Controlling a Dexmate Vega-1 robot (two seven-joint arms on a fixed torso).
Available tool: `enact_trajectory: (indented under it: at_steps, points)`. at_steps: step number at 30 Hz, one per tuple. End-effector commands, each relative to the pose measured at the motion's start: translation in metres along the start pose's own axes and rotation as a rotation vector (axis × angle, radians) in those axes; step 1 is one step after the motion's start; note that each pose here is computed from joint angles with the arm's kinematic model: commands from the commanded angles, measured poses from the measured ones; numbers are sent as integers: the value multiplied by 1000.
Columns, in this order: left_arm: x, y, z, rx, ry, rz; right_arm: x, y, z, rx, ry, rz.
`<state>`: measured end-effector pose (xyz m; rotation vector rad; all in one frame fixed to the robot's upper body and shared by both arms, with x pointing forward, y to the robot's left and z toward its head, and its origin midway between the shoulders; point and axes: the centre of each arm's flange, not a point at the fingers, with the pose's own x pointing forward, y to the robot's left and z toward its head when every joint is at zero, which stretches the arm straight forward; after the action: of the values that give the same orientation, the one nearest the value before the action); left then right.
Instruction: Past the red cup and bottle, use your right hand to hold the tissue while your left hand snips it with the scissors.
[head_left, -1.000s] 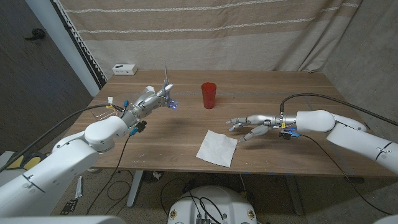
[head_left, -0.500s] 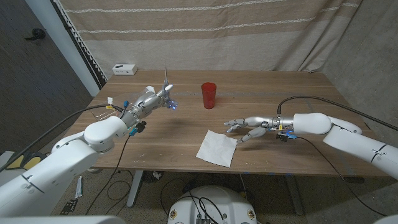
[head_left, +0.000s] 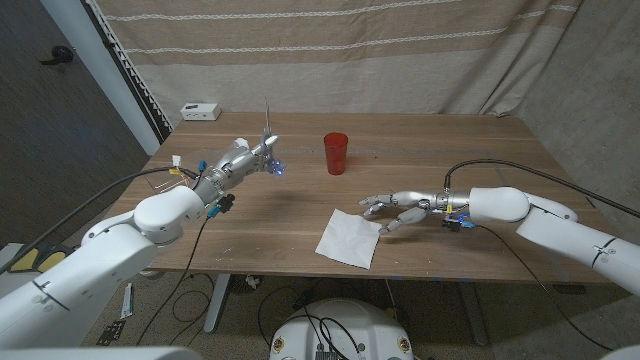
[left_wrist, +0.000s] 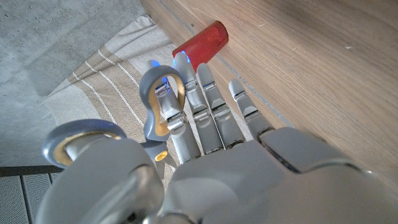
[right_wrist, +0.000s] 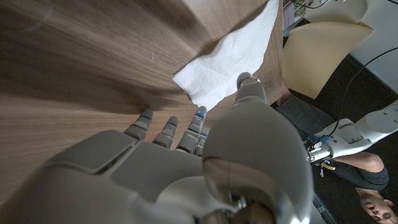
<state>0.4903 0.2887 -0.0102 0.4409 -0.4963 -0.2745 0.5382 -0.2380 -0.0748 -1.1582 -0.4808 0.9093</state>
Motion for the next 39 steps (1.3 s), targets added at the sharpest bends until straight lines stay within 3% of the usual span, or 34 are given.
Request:
enact_trajectory:
  at_steps: [1, 7, 16, 19, 28, 31, 39]
  points:
    - [0, 1, 3, 11, -9, 8, 12, 5, 0, 0, -20, 10]
    - [-2, 2, 4, 11, -11, 12, 16, 4, -1, -8, -40, 5]
    - [-1, 3, 2, 8, -6, 17, 14, 4, 0, -107, -28, 2]
    - [-1, 4, 2, 10, -9, 19, 16, 7, 3, -168, -20, 1]
    - [1, 7, 3, 10, -17, 27, 23, 16, 2, -195, -13, 1]
    - [1, 8, 3, 7, -15, 29, 24, 21, 5, -280, 6, -12]
    - [1, 10, 2, 7, -12, 38, 27, 25, 3, -255, 1, -31]
